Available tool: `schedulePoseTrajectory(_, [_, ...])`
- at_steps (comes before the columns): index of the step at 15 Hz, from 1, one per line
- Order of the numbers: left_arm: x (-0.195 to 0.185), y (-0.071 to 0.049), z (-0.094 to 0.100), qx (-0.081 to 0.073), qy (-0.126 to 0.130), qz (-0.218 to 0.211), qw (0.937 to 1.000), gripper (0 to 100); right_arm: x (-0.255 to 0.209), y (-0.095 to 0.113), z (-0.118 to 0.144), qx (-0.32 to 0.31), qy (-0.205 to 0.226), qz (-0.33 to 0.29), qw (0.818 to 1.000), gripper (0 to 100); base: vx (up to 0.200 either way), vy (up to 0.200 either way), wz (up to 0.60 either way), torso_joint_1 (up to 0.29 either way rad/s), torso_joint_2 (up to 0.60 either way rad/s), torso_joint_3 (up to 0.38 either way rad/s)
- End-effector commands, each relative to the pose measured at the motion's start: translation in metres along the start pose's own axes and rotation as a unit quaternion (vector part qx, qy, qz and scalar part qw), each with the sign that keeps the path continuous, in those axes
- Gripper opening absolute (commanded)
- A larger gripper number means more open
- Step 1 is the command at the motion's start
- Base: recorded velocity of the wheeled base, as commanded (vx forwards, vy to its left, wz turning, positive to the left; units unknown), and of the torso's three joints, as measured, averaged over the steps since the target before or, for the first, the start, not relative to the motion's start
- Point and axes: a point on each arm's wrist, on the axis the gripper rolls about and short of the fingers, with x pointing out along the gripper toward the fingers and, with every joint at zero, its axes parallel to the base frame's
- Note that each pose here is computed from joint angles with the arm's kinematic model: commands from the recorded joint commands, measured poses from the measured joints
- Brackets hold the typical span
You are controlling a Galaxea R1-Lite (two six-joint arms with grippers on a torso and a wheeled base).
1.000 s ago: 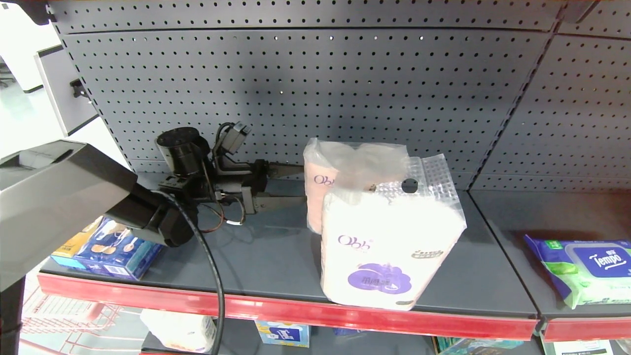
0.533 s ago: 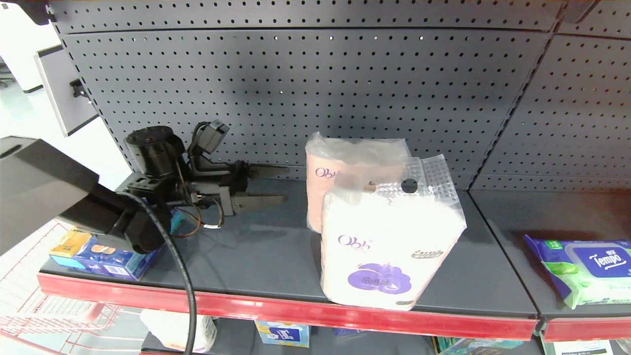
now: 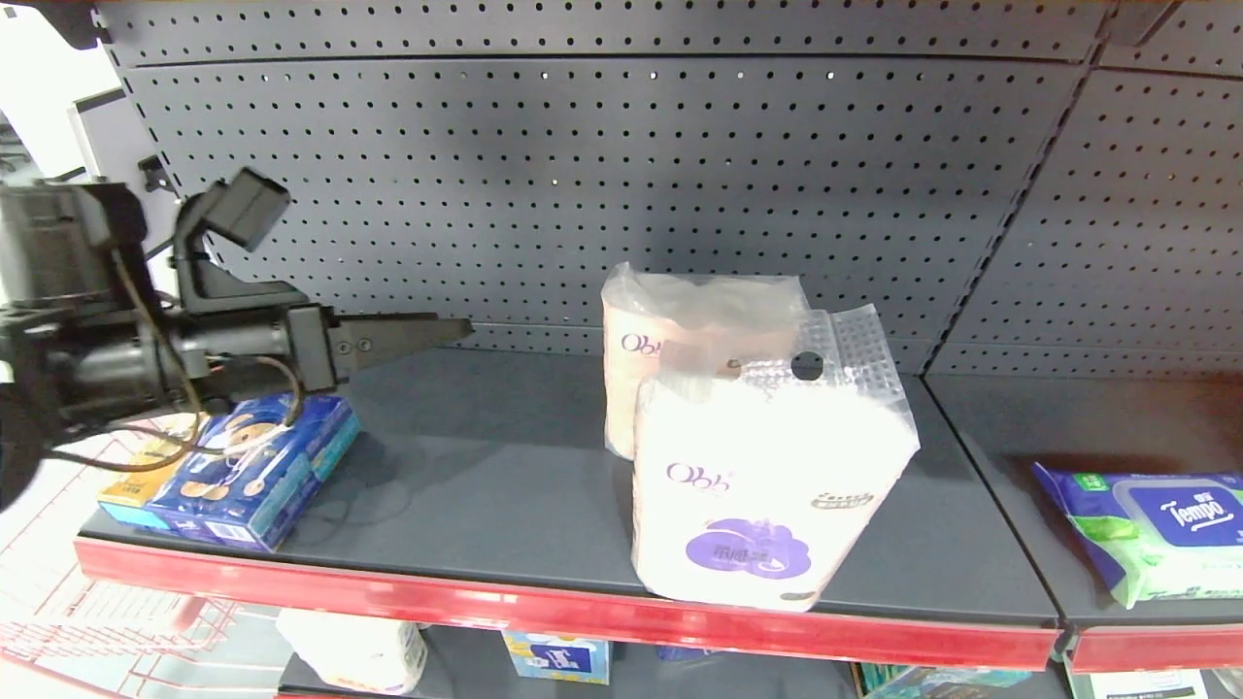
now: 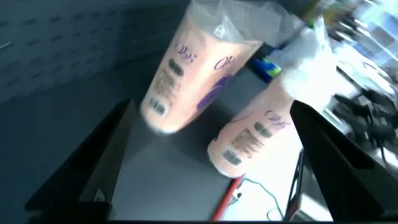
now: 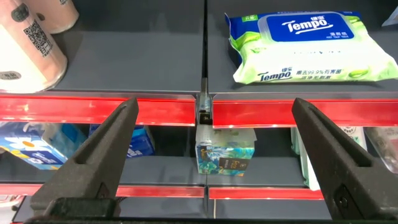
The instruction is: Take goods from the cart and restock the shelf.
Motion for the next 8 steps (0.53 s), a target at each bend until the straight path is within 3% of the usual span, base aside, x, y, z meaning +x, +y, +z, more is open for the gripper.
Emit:
schedulePoseTrajectory(1, [-0.100,-0.109,-0.010,0.050,-0.008,0.150,0.9874,100,0.000,0.000,0.000,0.000,0.001,0.000,1.000,100,0.000,0.000,0.00,0.000,0.00,0.000])
schedulePoseTrajectory(2, [-0.122,-0.127,-0.030,0.078,0.032,0.217,0.9726,100,0.000,0.000,0.000,0.000,0.001,0.000,1.000,100,0.000,0.000,0.00,0.000,0.00,0.000])
schedulePoseTrajectory(3, [-0.141,-0.139,-0.050,0.105,0.068,0.299,0.9459,100,0.000,0.000,0.000,0.000,0.001,0.000,1.000,100,0.000,0.000,0.00,0.000,0.00,0.000])
schedulePoseTrajectory(4, [-0.159,-0.151,-0.067,0.127,0.083,0.379,0.9128,100,0.000,0.000,0.000,0.000,0.001,0.000,1.000,100,0.000,0.000,0.00,0.000,0.00,0.000])
schedulePoseTrajectory(5, [-0.171,-0.158,-0.085,0.127,0.078,0.420,0.8954,100,0.000,0.000,0.000,0.000,0.001,0.000,1.000,100,0.000,0.000,0.00,0.000,0.00,0.000])
schedulePoseTrajectory(7, [-0.189,-0.173,-0.116,0.121,0.017,0.419,0.8998,100,0.000,0.000,0.000,0.000,0.001,0.000,1.000,100,0.000,0.000,0.00,0.000,0.00,0.000])
schedulePoseTrajectory(8, [-0.197,-0.179,-0.132,0.102,-0.005,0.418,0.9028,100,0.000,0.000,0.000,0.000,0.001,0.000,1.000,100,0.000,0.000,0.00,0.000,0.00,0.000])
